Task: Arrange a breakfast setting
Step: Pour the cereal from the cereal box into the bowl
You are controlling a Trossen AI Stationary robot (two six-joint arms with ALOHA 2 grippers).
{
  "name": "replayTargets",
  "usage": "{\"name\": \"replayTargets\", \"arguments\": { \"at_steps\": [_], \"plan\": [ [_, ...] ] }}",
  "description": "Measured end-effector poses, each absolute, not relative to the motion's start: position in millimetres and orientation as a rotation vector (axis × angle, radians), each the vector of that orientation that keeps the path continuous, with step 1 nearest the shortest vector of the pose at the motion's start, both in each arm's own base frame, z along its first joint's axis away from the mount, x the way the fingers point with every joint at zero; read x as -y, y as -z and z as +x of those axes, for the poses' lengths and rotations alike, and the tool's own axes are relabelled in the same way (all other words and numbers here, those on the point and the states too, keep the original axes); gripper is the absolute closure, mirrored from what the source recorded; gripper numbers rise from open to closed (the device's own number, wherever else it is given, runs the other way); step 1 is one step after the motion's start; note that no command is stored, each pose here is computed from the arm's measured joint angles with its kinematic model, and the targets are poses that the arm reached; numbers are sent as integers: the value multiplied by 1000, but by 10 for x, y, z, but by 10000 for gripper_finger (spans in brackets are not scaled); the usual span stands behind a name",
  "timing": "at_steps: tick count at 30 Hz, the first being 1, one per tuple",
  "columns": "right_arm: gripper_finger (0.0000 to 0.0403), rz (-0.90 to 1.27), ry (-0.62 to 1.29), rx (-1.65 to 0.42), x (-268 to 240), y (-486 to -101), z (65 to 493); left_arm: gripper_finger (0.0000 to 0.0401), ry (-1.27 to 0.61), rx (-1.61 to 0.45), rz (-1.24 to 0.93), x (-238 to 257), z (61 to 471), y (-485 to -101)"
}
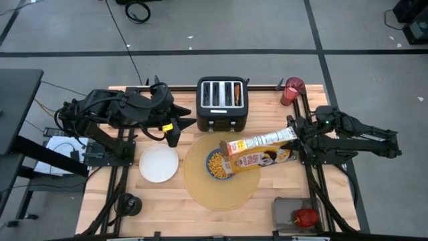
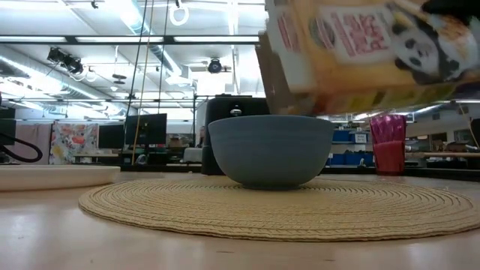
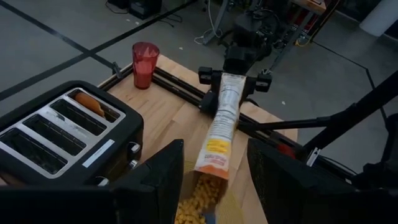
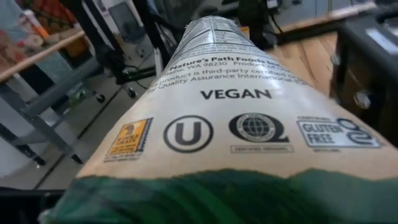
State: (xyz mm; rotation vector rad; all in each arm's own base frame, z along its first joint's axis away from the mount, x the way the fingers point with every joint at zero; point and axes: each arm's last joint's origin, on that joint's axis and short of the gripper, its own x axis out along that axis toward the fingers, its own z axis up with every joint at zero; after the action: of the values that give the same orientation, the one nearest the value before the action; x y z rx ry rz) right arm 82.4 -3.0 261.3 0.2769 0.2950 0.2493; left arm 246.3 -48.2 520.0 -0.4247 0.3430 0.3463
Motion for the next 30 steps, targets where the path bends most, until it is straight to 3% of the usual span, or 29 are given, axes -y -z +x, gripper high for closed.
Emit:
{"name": "replayTargets", "arguments": {
  "at_steps": [17,30],
  "plan": [
    [197,285,-275,-299,12,-2606,772,219,-284,-254,-437,575,2483,-5294],
    [197,291,-256,-182,-19,-2666,575,219,-307,-211,-425,616,2476,-5327]
  ]
}}
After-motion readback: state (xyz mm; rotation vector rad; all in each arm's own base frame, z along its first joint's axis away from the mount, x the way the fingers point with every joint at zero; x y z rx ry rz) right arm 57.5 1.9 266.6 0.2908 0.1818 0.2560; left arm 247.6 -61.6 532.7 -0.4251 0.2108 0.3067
